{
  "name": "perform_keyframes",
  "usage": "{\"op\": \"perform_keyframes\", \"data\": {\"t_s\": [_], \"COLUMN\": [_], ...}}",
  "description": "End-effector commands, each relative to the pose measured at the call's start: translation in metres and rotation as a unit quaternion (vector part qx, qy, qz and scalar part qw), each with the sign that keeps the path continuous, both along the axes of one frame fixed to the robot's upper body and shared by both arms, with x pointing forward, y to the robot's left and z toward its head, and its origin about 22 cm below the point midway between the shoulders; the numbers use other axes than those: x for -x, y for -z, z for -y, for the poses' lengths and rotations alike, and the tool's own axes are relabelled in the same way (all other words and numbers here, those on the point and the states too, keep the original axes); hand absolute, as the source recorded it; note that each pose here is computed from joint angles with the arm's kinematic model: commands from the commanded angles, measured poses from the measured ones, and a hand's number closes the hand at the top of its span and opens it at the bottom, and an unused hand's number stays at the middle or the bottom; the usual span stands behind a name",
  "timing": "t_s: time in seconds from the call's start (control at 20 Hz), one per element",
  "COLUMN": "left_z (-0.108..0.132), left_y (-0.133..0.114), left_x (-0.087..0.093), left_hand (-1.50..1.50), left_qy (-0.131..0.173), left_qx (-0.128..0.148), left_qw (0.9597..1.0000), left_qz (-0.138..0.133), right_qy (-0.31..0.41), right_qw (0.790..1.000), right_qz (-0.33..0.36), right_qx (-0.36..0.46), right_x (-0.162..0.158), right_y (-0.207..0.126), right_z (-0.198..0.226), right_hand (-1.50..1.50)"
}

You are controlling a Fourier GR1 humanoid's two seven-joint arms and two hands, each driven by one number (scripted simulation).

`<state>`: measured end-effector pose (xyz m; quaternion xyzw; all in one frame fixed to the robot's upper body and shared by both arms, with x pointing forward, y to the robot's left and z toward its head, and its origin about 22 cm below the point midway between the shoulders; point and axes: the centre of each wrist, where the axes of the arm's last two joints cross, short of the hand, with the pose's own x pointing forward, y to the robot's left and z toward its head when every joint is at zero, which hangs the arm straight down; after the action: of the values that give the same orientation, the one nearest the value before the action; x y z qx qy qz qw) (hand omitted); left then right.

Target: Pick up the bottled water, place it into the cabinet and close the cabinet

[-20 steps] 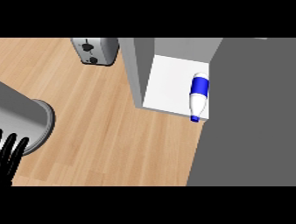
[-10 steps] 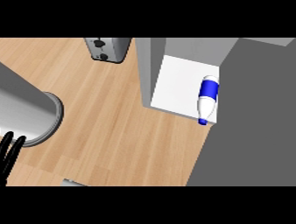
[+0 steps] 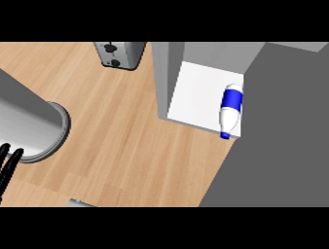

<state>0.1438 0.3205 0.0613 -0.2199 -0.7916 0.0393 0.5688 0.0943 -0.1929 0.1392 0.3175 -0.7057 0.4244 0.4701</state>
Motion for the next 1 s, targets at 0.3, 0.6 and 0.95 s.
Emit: {"op": "perform_keyframes", "data": {"t_s": [0.3,0.6,0.95], "left_z": [-0.008,-0.008,-0.013], "left_y": [-0.002,-0.008,-0.01], "left_x": [-0.004,-0.007,-0.01], "left_hand": [-1.5,-1.5,-1.5], "left_qy": [-0.003,0.009,0.011], "left_qx": [0.002,0.0,-0.005], "left_qw": [1.0,0.9998,0.9998], "left_qz": [0.002,0.018,0.018], "right_qy": [-0.042,-0.079,-0.059], "right_qw": [0.999,0.995,0.995], "right_qz": [-0.011,-0.06,-0.076], "right_qx": [0.014,-0.01,-0.037], "right_x": [-0.004,-0.003,-0.013], "right_y": [-0.002,0.01,0.015], "right_z": [-0.023,-0.029,-0.026], "right_hand": [1.5,1.5,1.5]}}
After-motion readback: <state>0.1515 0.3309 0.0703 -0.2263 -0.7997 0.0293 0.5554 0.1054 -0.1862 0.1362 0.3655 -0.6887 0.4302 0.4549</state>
